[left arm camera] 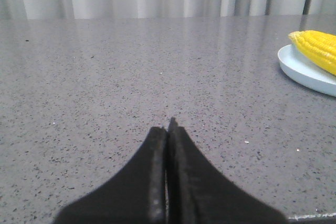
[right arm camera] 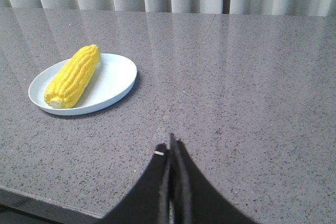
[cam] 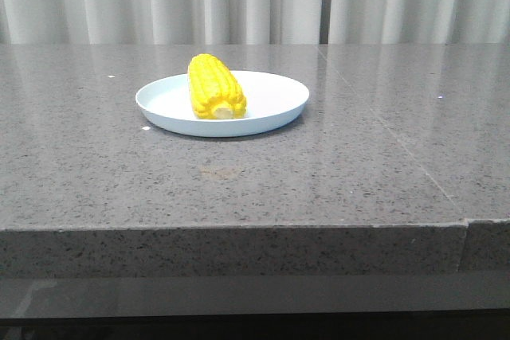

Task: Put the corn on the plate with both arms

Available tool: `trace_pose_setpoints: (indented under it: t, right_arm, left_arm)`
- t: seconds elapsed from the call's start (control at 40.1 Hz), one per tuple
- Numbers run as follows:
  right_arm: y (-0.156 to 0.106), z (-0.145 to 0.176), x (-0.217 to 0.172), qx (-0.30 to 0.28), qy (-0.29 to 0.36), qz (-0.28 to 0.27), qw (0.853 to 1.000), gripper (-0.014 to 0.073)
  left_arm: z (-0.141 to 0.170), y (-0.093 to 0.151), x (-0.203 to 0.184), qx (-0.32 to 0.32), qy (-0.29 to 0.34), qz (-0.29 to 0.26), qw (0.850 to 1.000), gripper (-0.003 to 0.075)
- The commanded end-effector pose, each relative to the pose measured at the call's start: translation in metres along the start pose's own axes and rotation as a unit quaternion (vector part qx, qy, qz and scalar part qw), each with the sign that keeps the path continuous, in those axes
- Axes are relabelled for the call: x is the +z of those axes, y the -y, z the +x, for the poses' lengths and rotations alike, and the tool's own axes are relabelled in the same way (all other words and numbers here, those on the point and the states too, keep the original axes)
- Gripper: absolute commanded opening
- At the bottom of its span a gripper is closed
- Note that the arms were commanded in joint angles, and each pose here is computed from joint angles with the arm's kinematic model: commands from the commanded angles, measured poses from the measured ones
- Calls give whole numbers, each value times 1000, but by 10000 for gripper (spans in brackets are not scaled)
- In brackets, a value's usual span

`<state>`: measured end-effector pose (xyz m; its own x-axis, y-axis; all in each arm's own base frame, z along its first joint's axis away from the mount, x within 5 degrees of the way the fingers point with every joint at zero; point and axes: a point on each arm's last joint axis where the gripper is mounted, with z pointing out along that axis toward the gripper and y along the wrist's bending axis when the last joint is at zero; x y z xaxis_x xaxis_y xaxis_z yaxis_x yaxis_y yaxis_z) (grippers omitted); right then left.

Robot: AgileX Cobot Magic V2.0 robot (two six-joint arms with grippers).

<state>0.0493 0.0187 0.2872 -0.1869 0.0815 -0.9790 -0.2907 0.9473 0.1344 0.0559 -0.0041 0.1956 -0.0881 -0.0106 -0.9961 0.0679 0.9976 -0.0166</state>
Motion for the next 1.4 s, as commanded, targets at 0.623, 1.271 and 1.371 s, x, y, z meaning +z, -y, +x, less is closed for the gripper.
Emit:
trace_pose_setpoints:
  t: [0.623,1.271,1.371]
  right_arm:
    - [0,-15,-2,-9,51,4,999,-68]
    - [30,70,10,-7,82,162,983,-68]
    - [33,85,13,-4,73,172,982,-68]
  left_arm:
    - [-8,0,-2,-5,52,-1,999,-20]
    - [-8,0,-2,-5,52,-1,999,-20]
    - [-8,0,-2,-5,52,-1,999,-20]
